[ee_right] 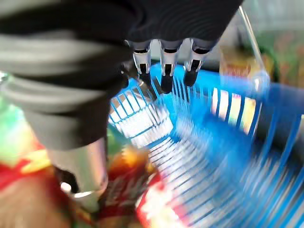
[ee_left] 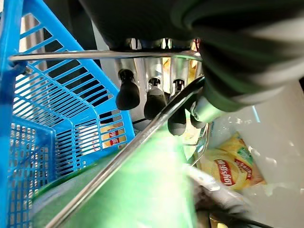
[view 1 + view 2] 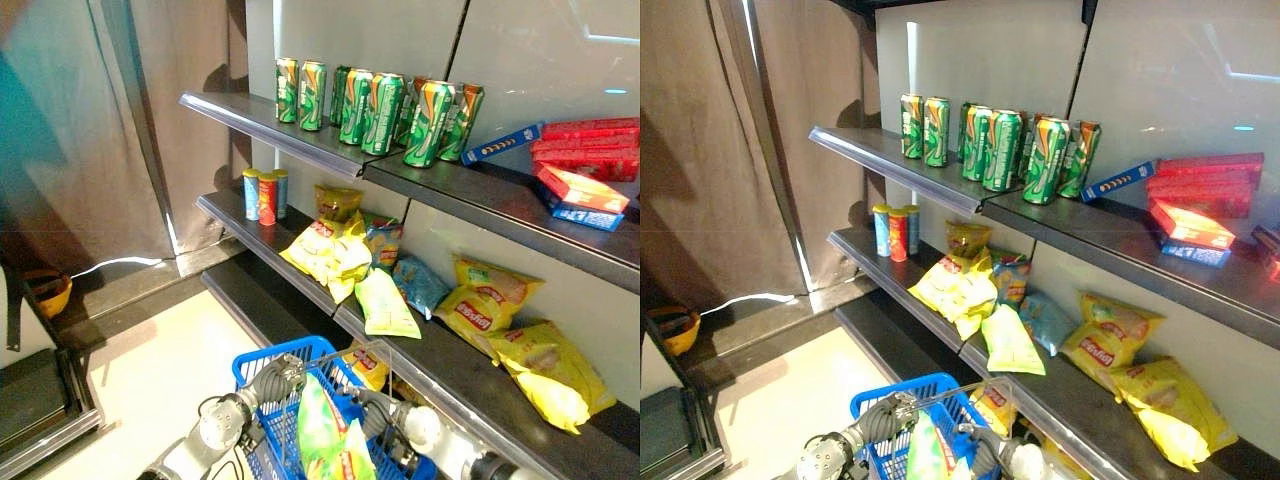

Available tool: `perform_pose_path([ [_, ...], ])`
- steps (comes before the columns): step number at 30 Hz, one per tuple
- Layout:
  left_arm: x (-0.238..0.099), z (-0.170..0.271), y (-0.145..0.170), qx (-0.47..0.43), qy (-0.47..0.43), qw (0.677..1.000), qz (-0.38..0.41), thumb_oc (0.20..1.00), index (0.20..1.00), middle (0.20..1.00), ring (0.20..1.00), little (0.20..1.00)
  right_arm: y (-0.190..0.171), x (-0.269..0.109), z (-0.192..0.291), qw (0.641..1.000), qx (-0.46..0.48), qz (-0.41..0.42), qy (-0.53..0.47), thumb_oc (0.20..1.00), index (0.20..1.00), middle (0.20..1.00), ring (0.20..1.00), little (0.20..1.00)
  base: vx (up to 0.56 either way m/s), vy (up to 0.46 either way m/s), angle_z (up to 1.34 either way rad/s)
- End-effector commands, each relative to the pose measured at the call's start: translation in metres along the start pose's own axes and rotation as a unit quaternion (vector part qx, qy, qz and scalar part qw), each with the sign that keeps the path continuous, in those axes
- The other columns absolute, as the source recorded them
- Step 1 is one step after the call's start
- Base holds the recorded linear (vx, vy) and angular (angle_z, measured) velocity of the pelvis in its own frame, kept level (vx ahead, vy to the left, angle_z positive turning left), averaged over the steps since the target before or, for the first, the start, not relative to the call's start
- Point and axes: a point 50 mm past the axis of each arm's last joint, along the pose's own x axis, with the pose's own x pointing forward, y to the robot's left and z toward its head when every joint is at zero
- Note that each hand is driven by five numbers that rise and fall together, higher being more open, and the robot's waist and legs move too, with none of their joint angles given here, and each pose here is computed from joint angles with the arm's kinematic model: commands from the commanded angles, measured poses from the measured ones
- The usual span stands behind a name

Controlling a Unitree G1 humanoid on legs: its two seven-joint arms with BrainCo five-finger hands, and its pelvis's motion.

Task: Pick up the snacks into the basket

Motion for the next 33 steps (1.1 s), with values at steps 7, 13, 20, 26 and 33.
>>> perform_pose_path([
  [7,0.018,0.065,0.020,-0.004,-0.156,0.987,0.026,0.200,0.200,0.200,0.200,0.200,0.001,0.014,0.009,0.976,-0.210,0.046,-0.020,1.000,1.000,1.000,1.000,1.000,-0.01,0.004,-0.05],
  [13,0.015,0.061,0.025,0.000,-0.152,0.988,0.040,0.200,0.200,0.200,0.200,0.200,0.006,0.006,0.001,0.991,-0.132,0.030,-0.006,1.000,1.000,1.000,1.000,1.000,0.00,0.000,0.00],
  [20,0.005,0.040,0.036,-0.018,-0.117,0.988,0.097,0.200,0.200,0.200,0.200,0.200,0.025,-0.048,-0.046,0.884,0.434,-0.163,0.061,1.000,1.000,1.000,1.000,1.000,0.00,0.032,-0.08],
  [26,-0.009,0.016,0.044,-0.051,-0.082,0.982,0.161,0.200,0.200,0.200,0.200,0.200,0.053,-0.098,-0.076,0.749,0.595,-0.274,0.105,1.000,1.000,1.000,1.000,1.000,-0.21,0.141,-0.68],
  [33,-0.038,0.000,0.061,-0.062,-0.065,0.971,0.220,0.200,0.200,0.200,0.200,0.200,0.080,-0.122,-0.094,0.705,0.608,-0.313,0.187,1.000,1.000,1.000,1.000,1.000,-0.24,0.122,-0.94],
])
